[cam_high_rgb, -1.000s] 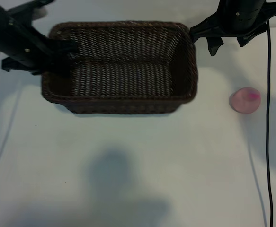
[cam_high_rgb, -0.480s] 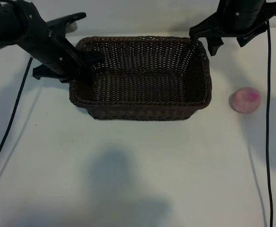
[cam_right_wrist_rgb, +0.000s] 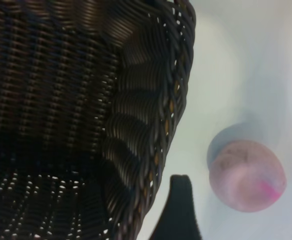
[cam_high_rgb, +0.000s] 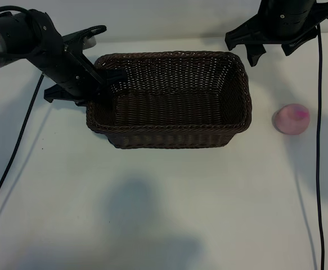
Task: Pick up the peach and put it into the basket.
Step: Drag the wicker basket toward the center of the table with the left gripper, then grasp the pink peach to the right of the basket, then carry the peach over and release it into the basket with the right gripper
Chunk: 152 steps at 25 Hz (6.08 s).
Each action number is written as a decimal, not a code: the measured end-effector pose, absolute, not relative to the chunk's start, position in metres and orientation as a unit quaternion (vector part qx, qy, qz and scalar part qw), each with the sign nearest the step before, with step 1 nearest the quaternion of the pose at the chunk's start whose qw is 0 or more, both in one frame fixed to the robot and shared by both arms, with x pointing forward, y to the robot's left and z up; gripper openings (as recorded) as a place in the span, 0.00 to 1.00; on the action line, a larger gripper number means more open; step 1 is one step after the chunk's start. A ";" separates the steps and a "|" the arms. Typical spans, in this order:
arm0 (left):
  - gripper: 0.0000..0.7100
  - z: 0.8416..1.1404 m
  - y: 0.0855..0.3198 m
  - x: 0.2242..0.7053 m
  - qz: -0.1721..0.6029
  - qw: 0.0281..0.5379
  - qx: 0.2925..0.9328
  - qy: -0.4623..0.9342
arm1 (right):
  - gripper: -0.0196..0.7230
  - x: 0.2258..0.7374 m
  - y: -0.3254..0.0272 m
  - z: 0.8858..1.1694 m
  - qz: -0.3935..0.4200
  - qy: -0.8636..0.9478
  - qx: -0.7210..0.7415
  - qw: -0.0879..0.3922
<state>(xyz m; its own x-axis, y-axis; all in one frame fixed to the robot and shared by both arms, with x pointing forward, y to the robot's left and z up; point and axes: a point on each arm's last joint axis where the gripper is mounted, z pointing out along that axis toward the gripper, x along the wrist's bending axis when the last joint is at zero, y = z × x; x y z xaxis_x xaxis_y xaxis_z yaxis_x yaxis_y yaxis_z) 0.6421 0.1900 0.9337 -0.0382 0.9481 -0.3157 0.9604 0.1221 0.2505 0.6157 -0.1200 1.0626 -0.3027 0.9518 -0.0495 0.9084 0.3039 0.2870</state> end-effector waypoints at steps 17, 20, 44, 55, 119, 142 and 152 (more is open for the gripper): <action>0.91 0.958 0.196 0.631 -0.005 0.178 0.674 0.717 | 0.82 0.616 -0.120 1.063 0.103 0.801 0.581 0.105; 0.88 0.985 0.200 0.625 0.021 0.192 0.679 0.709 | 0.82 0.616 -0.120 1.063 0.103 0.801 0.581 0.105; 0.83 1.072 0.233 0.596 0.091 0.243 0.649 0.715 | 0.82 0.616 -0.120 1.063 0.103 0.800 0.581 0.105; 0.83 1.075 0.227 0.598 0.071 0.277 0.641 0.712 | 0.82 0.616 -0.120 1.063 0.103 0.800 0.581 0.105; 0.82 1.075 0.227 0.599 0.075 0.281 0.640 0.711 | 0.08 0.606 -0.203 1.076 0.147 0.718 0.673 0.099; 0.82 1.075 0.227 0.599 0.075 0.281 0.641 0.710 | 0.08 0.569 -0.070 1.075 0.254 0.786 0.561 0.058; 0.82 1.075 0.227 0.599 0.075 0.281 0.641 0.710 | 0.08 0.595 -0.045 0.987 0.193 0.808 0.556 0.033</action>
<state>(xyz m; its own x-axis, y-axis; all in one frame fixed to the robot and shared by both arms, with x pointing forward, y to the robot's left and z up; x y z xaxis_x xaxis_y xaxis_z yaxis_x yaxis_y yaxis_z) 0.5988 0.2270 1.0752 -0.0191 0.9529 -0.3027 0.8683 0.1658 0.4674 0.5949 -0.0445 0.9872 -0.3790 0.9110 0.1623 0.8859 0.3066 0.3481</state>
